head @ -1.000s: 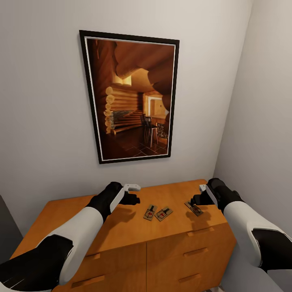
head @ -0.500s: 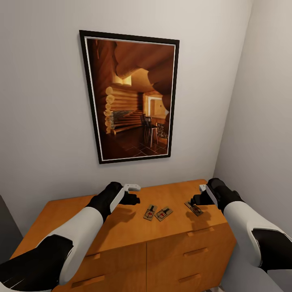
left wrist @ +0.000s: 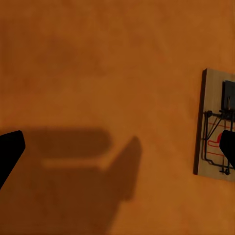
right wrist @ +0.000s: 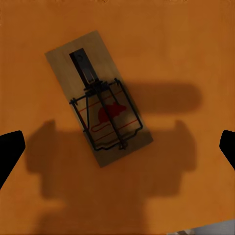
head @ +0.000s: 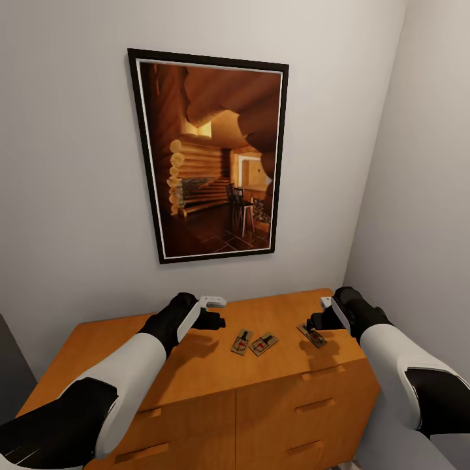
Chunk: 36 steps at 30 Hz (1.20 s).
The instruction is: Take the four mousetraps from the cabinet in the bathroom and place them on the bathroom floor. Make sure all four end up on the same floor surface, and ensure that at least two of them are either under or directly next to the same bathroom sink.
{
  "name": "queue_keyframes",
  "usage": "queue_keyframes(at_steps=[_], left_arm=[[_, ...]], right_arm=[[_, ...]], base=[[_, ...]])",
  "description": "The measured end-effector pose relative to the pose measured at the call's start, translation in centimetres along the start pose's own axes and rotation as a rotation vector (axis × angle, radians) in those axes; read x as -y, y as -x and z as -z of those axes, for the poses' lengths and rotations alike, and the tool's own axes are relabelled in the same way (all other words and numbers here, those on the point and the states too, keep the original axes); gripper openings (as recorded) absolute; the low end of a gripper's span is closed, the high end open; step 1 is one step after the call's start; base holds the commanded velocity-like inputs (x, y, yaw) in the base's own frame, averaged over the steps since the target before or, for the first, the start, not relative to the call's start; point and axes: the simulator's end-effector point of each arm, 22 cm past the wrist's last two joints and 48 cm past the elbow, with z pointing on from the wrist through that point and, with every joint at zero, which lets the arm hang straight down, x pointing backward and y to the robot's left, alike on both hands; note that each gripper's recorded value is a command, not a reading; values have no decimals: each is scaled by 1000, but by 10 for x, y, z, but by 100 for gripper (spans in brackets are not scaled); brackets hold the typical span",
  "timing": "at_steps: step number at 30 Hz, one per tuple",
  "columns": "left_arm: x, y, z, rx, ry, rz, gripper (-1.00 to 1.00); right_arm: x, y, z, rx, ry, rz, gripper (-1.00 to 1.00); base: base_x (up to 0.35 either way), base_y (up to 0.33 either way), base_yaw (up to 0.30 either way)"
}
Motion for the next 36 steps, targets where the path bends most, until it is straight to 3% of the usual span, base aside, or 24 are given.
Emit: queue_keyframes(at_steps=[36], left_arm=[[0,0,0,1,0,0,100]], right_arm=[[0,1,0,4,-1,0,100]], base=[[0,0,0]])
